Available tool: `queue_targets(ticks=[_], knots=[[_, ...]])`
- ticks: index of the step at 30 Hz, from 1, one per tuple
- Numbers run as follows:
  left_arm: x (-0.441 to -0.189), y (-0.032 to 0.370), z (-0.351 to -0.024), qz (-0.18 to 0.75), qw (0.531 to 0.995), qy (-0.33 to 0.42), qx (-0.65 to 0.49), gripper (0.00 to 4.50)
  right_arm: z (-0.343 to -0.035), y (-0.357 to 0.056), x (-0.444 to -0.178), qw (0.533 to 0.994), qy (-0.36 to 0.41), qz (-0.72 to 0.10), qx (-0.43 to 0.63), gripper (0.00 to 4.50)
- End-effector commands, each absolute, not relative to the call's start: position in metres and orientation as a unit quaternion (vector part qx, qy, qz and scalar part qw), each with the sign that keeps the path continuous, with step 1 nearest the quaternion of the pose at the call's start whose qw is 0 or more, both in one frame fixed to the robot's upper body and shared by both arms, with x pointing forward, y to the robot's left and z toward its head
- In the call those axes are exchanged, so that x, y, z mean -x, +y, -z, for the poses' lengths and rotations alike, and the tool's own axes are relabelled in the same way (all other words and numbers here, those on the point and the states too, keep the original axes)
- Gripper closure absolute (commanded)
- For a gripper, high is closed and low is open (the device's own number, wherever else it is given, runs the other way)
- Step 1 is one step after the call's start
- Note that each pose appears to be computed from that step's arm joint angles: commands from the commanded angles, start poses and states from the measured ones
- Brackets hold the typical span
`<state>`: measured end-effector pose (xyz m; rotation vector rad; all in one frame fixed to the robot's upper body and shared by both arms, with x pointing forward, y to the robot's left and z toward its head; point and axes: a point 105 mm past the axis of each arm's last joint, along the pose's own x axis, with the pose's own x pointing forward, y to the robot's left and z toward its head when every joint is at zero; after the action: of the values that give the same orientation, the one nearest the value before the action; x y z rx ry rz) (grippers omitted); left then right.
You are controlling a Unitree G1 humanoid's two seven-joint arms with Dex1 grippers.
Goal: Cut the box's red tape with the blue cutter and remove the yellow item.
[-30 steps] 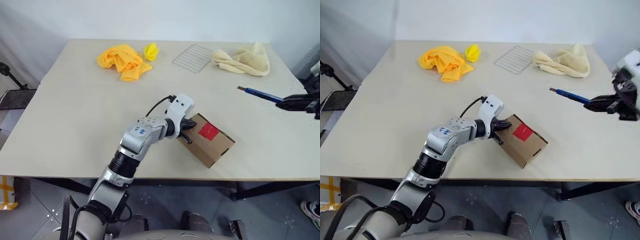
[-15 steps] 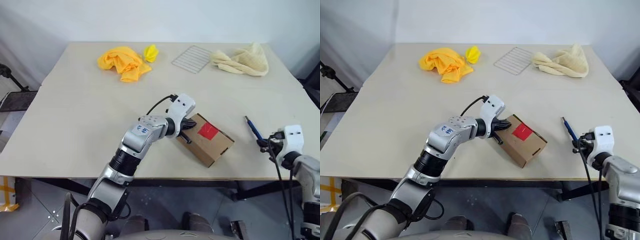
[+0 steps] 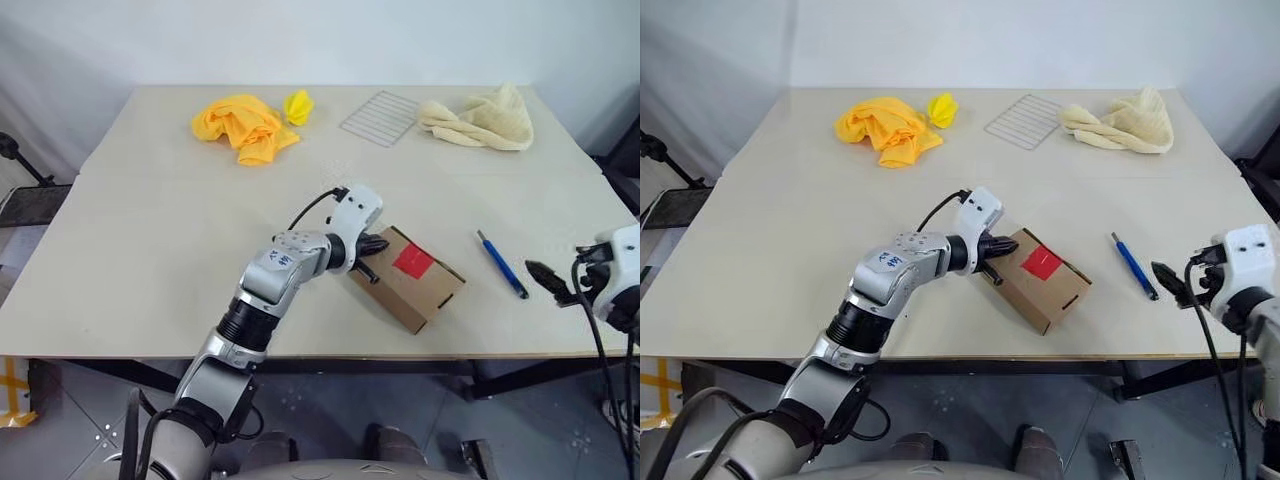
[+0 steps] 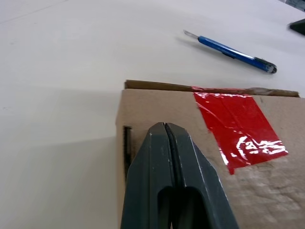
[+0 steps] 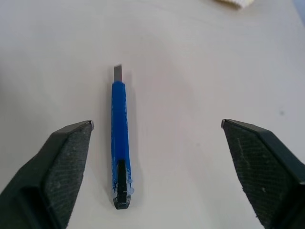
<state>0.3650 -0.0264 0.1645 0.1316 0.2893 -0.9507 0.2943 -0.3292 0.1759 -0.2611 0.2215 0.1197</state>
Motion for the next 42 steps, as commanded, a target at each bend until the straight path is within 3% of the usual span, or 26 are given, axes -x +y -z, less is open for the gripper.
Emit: queue_targets(ticks=[1, 5, 8, 13, 20, 33, 37, 42], knots=[[-0.37, -0.018, -0.161, 0.438, 0.886, 0.143, -0.056, 4.5, -0.199, -0.319, -0.289, 0.98, 0.095, -0.081, 0.153, 0.04], [-0.38, -0.006, -0.188, 0.416, 0.904, 0.095, -0.022, 4.5, -0.222, -0.297, -0.304, 0.975, 0.062, -0.122, 0.175, 0.04], [-0.389, 0.014, -0.199, 0.386, 0.919, 0.082, -0.017, 4.5, -0.221, -0.282, -0.322, 0.965, 0.078, -0.159, 0.192, 0.04], [-0.391, 0.046, -0.187, 0.348, 0.931, 0.112, -0.021, 4.5, -0.207, -0.265, -0.349, 0.954, 0.099, -0.214, 0.183, 0.04], [-0.365, 0.059, -0.153, 0.336, 0.929, 0.156, 0.006, 4.5, -0.18, -0.253, -0.371, 0.942, 0.128, -0.261, 0.165, 0.04], [-0.326, 0.035, -0.13, 0.379, 0.9, 0.211, 0.035, 4.5, -0.163, -0.247, -0.376, 0.929, 0.153, -0.293, 0.169, 4.46], [-0.313, 0.025, -0.119, 0.414, 0.876, 0.244, 0.036, 4.5, -0.15, -0.227, -0.366, 0.911, 0.178, -0.34, 0.15, 4.48], [-0.316, 0.013, -0.124, 0.426, 0.873, 0.233, 0.049, 4.5, -0.149, -0.206, -0.348, 0.895, 0.19, -0.382, 0.133, 4.48]])
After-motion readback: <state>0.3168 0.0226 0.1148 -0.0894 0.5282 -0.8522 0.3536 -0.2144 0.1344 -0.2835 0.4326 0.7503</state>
